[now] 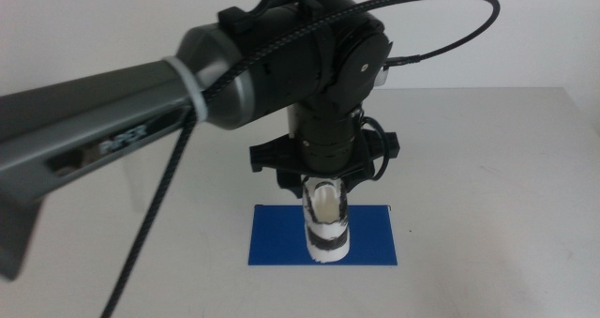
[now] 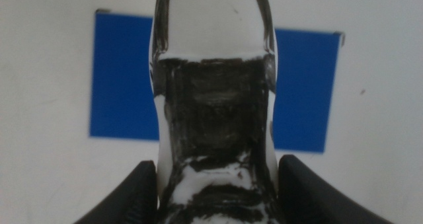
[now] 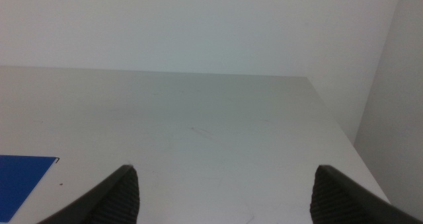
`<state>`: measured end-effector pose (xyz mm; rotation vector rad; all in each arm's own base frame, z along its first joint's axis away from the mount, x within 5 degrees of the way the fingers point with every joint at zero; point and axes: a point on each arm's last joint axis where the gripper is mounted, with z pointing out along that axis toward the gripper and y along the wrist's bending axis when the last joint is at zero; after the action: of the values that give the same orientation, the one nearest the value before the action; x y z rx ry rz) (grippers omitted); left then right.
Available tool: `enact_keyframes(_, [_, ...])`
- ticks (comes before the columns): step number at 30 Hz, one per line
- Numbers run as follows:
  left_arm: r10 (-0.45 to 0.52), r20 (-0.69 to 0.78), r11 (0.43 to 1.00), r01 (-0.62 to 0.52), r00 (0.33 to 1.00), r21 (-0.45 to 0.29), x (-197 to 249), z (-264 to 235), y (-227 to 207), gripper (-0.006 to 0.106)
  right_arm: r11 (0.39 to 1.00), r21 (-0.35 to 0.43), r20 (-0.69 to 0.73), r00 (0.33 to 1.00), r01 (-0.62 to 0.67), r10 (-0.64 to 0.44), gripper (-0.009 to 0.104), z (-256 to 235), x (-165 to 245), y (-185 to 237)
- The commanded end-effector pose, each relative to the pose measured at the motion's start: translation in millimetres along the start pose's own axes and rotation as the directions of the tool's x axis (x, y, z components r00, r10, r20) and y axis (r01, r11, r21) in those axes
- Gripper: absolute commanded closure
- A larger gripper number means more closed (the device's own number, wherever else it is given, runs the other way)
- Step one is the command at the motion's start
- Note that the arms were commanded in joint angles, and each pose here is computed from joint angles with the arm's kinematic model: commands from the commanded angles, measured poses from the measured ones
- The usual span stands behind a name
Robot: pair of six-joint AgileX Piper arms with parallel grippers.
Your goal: Use one arm to grab the shoe from the table and place it on the mat.
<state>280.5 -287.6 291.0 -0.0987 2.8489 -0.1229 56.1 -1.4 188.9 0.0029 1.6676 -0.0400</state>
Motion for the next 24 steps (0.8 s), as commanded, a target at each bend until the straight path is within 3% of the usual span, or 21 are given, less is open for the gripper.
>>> enact_keyframes(1, [-0.02, 0.025, 1.0, 0.021, 0.999, -0.005, -9, -27, 6, 0.091, 1.0, 0.013, 0.109, 0.994, 0.02, -0.022, 0.029, -3, -11, -1])
enact_keyframes(16, [-0.064, -0.012, 0.998, 0.064, 0.998, -0.023, -29, 4, 0, 0.091, 1.0, 0.013, 0.109, 0.994, 0.02, -0.022, 0.029, -3, -11, -1])
enact_keyframes(24, [-0.304, -0.005, 0.952, 0.304, 0.953, -0.025, -30, 4, 0, 0.091, 1.0, 0.013, 0.109, 0.994, 0.02, -0.022, 0.029, -3, -11, -1])
